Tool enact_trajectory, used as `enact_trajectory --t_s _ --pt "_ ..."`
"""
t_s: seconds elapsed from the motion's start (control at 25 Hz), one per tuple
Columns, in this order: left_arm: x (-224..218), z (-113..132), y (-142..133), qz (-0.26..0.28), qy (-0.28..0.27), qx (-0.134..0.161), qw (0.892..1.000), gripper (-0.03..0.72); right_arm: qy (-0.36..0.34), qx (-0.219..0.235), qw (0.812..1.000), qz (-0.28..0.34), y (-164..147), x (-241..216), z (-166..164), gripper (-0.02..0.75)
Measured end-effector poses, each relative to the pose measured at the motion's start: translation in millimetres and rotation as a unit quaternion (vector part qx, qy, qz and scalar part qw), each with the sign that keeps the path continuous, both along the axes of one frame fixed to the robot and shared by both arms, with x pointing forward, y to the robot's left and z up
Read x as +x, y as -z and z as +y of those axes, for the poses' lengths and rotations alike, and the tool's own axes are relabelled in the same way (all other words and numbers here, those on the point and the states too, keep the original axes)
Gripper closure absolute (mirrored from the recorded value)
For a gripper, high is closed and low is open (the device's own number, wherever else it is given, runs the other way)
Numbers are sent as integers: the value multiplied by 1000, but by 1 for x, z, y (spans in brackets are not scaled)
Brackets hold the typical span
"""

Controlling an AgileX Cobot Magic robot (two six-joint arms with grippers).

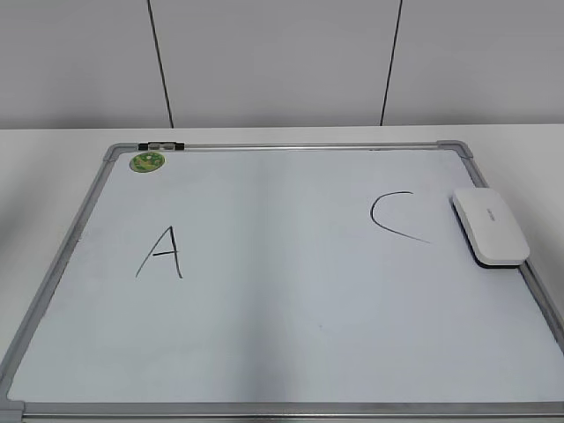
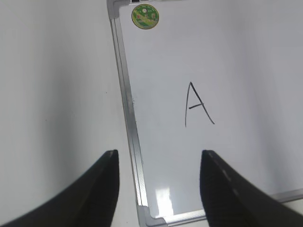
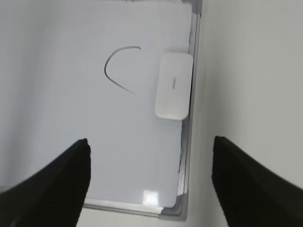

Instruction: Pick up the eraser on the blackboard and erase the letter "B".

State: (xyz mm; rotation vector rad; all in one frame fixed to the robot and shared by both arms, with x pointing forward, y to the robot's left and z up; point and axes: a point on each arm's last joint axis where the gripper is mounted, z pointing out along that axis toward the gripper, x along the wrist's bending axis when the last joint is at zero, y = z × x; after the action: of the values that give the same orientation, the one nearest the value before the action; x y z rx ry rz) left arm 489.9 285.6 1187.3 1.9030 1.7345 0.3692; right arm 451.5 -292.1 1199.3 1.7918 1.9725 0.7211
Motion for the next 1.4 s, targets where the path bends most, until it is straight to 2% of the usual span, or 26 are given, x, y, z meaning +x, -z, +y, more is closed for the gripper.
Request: enact_trajectory --t_s 0.24,0.36,0.72,0.92,1.08,1.4 --pt "-70 -2 13 -2 -10 -7 1000 284 4 -14 1000 -8 32 -85 0 146" --pt "-106 -2 27 -4 -16 -10 1000 284 4 -12 1000 -12 48 -111 1 146" --pt "-192 -2 83 -32 -18 -11 999 284 -23 -3 999 -37 65 -147 7 149" --pt "-214 -1 115 -31 -20 -6 999 284 -18 -4 999 -46 80 -164 5 149" --pt "-219 -1 133 -22 -21 -2 1000 284 -13 -18 1000 -14 103 -164 3 150" --pt "-211 4 136 -65 -37 20 997 284 0 -38 996 78 157 -164 -1 150"
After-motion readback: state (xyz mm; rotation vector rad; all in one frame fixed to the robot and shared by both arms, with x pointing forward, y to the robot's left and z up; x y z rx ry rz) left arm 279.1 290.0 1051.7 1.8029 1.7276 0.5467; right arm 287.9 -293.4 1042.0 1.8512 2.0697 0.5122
